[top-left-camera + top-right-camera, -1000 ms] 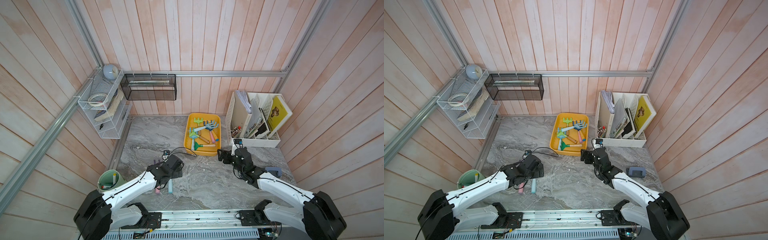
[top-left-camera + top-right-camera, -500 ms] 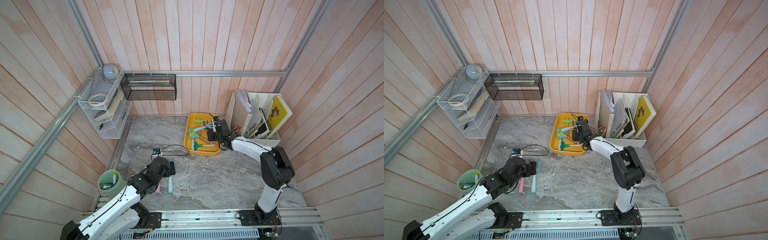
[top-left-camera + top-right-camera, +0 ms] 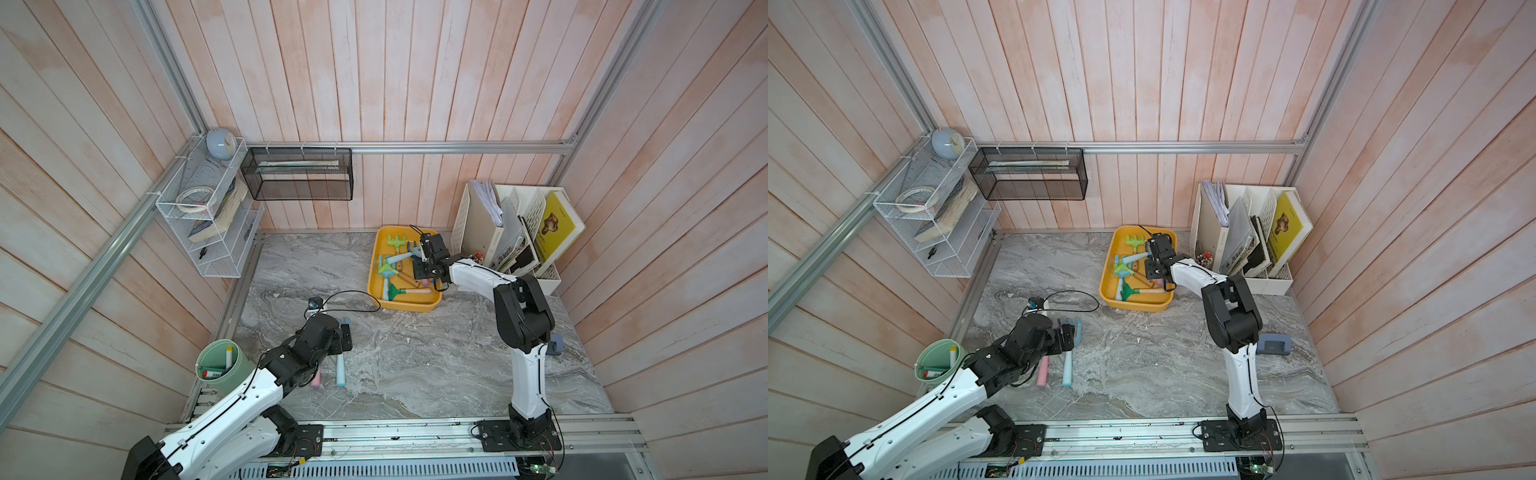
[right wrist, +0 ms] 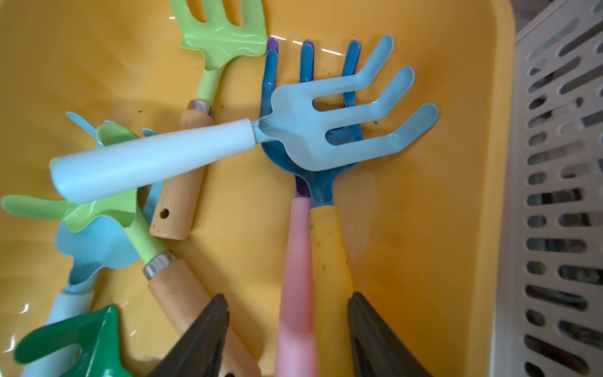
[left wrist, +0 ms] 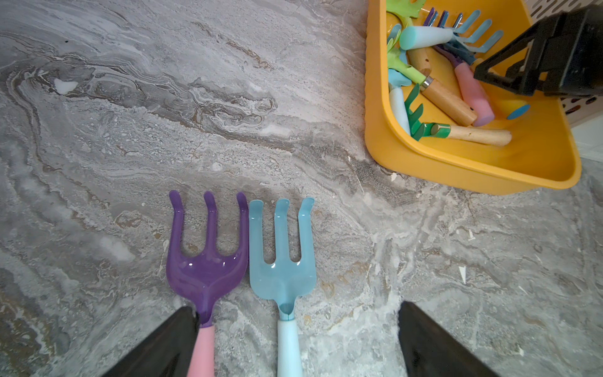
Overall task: Take the hand rake out of the storage box
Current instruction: Pick up the rake from the storage box.
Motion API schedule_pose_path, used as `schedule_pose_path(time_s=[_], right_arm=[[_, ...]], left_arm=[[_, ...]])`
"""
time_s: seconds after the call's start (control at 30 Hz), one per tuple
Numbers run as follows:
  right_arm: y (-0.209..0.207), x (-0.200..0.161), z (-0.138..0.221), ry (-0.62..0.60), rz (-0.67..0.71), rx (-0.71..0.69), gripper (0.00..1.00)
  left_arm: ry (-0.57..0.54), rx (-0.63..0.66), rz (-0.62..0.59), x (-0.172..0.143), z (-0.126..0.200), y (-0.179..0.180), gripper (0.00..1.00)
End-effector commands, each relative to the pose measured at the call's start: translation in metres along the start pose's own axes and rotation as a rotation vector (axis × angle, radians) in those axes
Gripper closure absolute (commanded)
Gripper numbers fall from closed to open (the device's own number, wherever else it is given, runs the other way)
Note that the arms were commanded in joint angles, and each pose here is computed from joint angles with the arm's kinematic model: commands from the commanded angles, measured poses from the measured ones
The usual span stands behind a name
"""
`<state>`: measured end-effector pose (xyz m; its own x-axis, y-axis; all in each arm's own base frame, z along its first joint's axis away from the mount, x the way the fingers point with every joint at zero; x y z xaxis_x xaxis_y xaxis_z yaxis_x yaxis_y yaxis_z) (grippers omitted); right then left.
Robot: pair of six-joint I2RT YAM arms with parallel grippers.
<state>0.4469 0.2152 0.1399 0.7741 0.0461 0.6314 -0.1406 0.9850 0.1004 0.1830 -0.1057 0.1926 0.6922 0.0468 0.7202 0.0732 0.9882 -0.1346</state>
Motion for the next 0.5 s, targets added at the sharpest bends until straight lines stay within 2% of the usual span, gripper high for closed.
schedule_pose_path(time_s=[0.0,0.1,0.27,0.37,0.47], right_arm=[[-0.001,-0.004,-0.012,0.06,0.015,-0.011,0.39],[0.002,-0.007,-0.017,0.086,0.012,0.006,0.42],[0.004,-0.001,-0.017,0.062,-0.01,0.007,0.39],[0.012,0.016,-0.003,-0.006,-0.055,0.049,0.39],[0.026,0.033,0.015,-0.114,-0.17,0.129,0.31]], left_arm=[[-0.004,-0.008,-0.011,0.0,-0.002,-0.001,0.0],[-0.001,-0.009,-0.012,0.0,-0.003,-0.002,0.0],[0.003,-0.013,-0.014,-0.001,-0.004,-0.002,0.0],[0.003,-0.016,-0.014,-0.001,-0.004,-0.003,0.0],[0.004,-0.013,-0.015,-0.001,-0.004,-0.003,0.0]])
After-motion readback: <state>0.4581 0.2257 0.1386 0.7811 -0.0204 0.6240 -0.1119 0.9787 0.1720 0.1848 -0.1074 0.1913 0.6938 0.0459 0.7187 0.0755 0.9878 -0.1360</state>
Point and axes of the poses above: each gripper's point midway between its finger pads, its own z axis back along the fingers, its own y axis along the line the jaws close on, x = y × z, the point moved 9 cm from there along z, back along the fingers, and after that the axes turned 5 degrees about -z, right-handed, at the moved point
